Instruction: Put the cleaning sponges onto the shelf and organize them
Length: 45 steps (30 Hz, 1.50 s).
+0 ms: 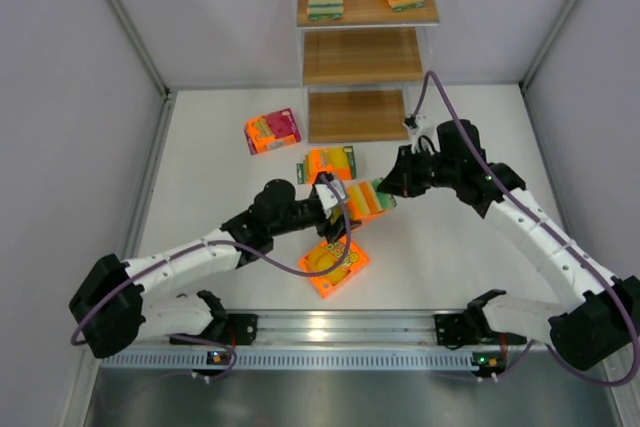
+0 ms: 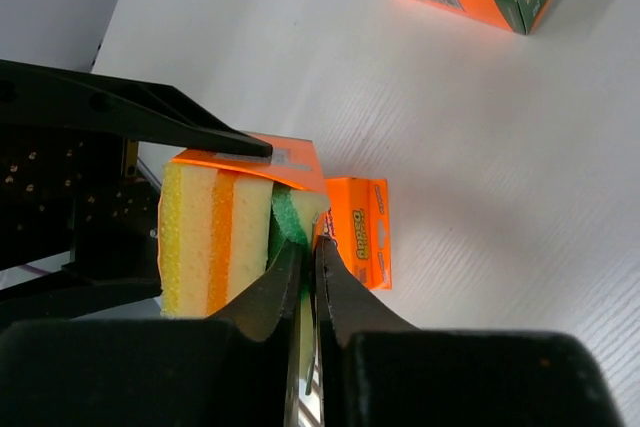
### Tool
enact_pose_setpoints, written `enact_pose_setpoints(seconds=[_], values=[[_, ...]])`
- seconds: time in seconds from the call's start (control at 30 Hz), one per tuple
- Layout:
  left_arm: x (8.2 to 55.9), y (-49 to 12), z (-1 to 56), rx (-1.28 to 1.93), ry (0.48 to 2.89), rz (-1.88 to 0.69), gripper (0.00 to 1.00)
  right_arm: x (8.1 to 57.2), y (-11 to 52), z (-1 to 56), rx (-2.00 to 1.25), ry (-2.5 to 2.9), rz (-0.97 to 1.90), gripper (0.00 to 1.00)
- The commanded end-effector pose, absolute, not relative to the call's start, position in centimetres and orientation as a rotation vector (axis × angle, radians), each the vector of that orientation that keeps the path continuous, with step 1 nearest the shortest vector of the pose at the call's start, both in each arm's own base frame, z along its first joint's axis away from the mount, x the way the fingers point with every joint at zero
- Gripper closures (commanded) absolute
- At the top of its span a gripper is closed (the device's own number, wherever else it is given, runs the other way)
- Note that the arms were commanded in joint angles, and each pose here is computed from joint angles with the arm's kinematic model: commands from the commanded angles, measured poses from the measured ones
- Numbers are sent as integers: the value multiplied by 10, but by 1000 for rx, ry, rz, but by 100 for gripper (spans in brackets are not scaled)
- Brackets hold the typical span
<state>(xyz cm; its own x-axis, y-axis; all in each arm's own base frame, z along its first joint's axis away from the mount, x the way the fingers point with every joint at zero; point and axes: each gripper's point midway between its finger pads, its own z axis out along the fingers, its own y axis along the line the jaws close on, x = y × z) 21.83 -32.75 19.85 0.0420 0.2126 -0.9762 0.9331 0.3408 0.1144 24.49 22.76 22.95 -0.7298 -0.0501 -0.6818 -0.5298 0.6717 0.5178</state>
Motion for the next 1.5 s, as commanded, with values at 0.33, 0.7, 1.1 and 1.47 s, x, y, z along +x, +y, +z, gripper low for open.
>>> enact_pose_setpoints(seconds=[0.33, 0.7, 1.1, 1.47], values=[[281, -253, 321, 350, 1462, -545, 2, 292, 229, 292, -89, 2009, 964, 100], [255, -112, 348, -232, 1473, -330, 2, 355, 194, 369, 485, 1455, 1066, 100], [229, -96, 334, -204, 1508, -382, 2, 405, 200, 402, 778, 1019, 1120, 100], [224, -86, 336, -199, 1486, -366, 2, 431, 211, 386, 995, 805, 964, 100]])
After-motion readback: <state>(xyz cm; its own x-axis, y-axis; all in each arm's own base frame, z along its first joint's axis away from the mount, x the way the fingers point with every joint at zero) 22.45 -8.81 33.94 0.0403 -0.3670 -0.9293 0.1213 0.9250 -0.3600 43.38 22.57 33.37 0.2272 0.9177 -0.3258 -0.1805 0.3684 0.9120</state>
